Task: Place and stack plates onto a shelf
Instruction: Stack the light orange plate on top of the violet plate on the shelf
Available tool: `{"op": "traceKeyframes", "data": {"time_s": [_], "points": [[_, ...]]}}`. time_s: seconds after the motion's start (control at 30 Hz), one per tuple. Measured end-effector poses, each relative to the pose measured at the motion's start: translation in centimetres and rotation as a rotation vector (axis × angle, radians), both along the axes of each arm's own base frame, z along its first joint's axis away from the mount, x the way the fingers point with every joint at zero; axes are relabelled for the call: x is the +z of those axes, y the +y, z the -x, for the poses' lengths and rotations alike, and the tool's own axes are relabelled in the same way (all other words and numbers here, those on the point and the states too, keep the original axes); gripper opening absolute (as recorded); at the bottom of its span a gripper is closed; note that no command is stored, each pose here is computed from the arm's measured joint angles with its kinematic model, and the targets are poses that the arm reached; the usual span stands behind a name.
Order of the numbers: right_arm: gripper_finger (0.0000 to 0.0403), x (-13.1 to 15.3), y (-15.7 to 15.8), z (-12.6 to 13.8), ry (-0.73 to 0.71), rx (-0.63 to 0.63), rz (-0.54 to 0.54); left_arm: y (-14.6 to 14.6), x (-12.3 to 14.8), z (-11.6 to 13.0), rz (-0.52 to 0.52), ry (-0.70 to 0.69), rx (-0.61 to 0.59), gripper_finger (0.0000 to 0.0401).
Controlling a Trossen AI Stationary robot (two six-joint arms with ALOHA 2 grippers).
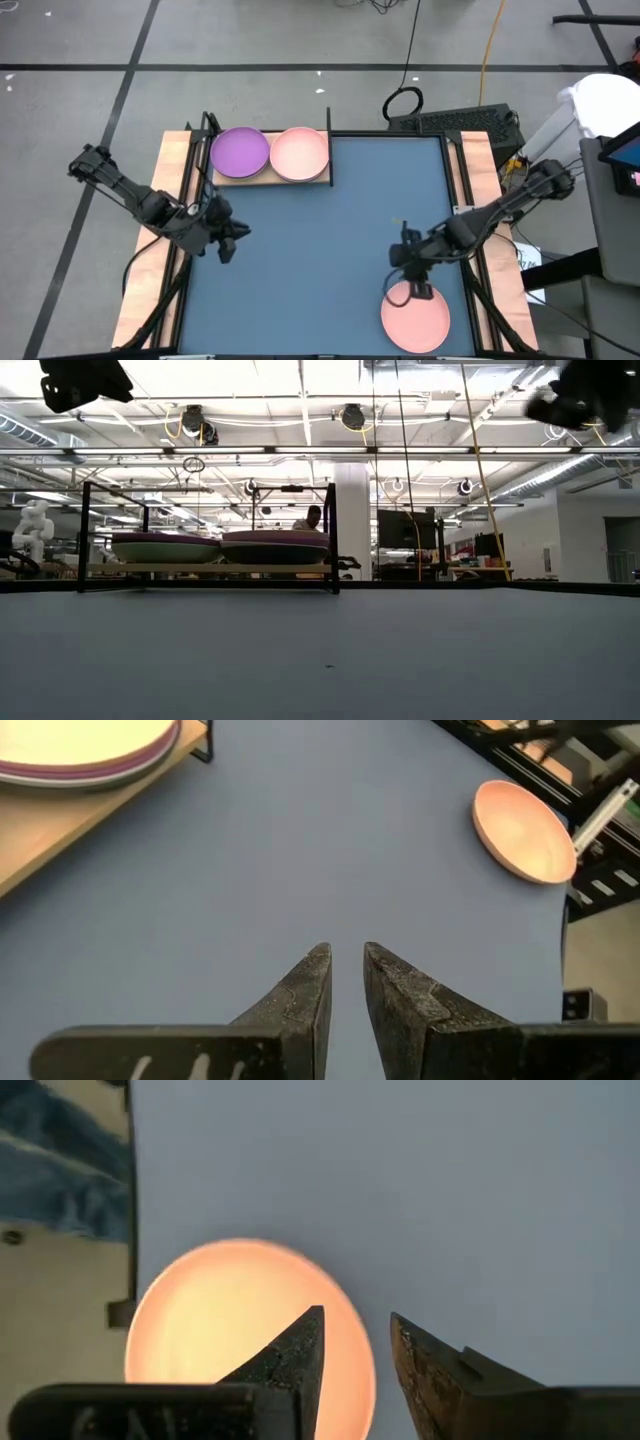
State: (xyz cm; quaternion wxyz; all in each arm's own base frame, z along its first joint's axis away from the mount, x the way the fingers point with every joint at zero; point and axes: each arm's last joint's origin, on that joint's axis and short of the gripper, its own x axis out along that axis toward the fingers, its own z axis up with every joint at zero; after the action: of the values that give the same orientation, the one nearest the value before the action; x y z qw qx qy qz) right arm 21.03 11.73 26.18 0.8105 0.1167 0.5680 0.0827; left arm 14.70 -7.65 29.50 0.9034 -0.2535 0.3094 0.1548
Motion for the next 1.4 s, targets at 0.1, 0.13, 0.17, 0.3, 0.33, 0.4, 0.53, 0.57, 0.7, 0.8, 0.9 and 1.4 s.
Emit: {"op": "traceKeyframes", "data": {"time_s": [0.1,0.13,0.17,0.3,0.33,0.4,0.53,0.57,0.7,0.8,0.9,1.4], "points": [[0.0118,-2.0,-0.6,1.9,0.030,-0.036,-0.048,-0.3,0.0,0.1,0.000,0.001,-0.018,0.0067],[0.0126,-2.8,-0.7,2.4,0.047,-0.045,-0.059,-0.4,0.0,0.2,0.001,0.000,-0.023,0.0067],[0.0135,-3.5,-0.7,2.9,0.061,-0.053,-0.073,-0.4,0.0,0.2,0.006,-0.001,-0.024,0.0067],[0.0167,-5.9,-0.8,4.0,0.103,-0.074,-0.121,-0.6,0.0,0.3,0.038,0.004,-0.023,0.0067],[0.0173,-6.4,-0.8,4.2,0.113,-0.072,-0.117,-0.6,0.0,0.3,0.044,0.004,-0.019,0.0067],[0.0181,-7.1,-0.8,4.5,0.121,-0.066,-0.110,-0.6,-0.1,0.2,0.046,0.007,-0.015,0.0067],[0.0180,-8.7,-1.1,5.1,0.137,-0.062,-0.102,-0.7,-0.2,0.1,0.039,0.015,-0.015,0.0067],[0.0177,-9.0,-1.1,5.2,0.141,-0.060,-0.108,-0.7,-0.3,0.0,0.036,0.019,-0.014,0.0067],[0.0165,-10.4,-1.2,5.6,0.138,-0.040,-0.156,-0.9,-0.6,-0.3,0.027,0.034,-0.014,0.0067],[0.0157,-11.1,-1.3,5.8,0.137,-0.054,-0.173,-1.1,-0.8,-0.5,0.025,0.048,-0.020,0.0067],[0.0143,-11.8,-1.5,6.1,0.154,-0.051,-0.191,-1.1,-0.9,-0.6,0.024,0.055,-0.021,0.0067],[0.0008,-13.4,-1.6,6.7,0.205,-0.142,-0.327,-1.1,-0.9,-0.6,0.000,0.060,-0.047,0.0067]]}}
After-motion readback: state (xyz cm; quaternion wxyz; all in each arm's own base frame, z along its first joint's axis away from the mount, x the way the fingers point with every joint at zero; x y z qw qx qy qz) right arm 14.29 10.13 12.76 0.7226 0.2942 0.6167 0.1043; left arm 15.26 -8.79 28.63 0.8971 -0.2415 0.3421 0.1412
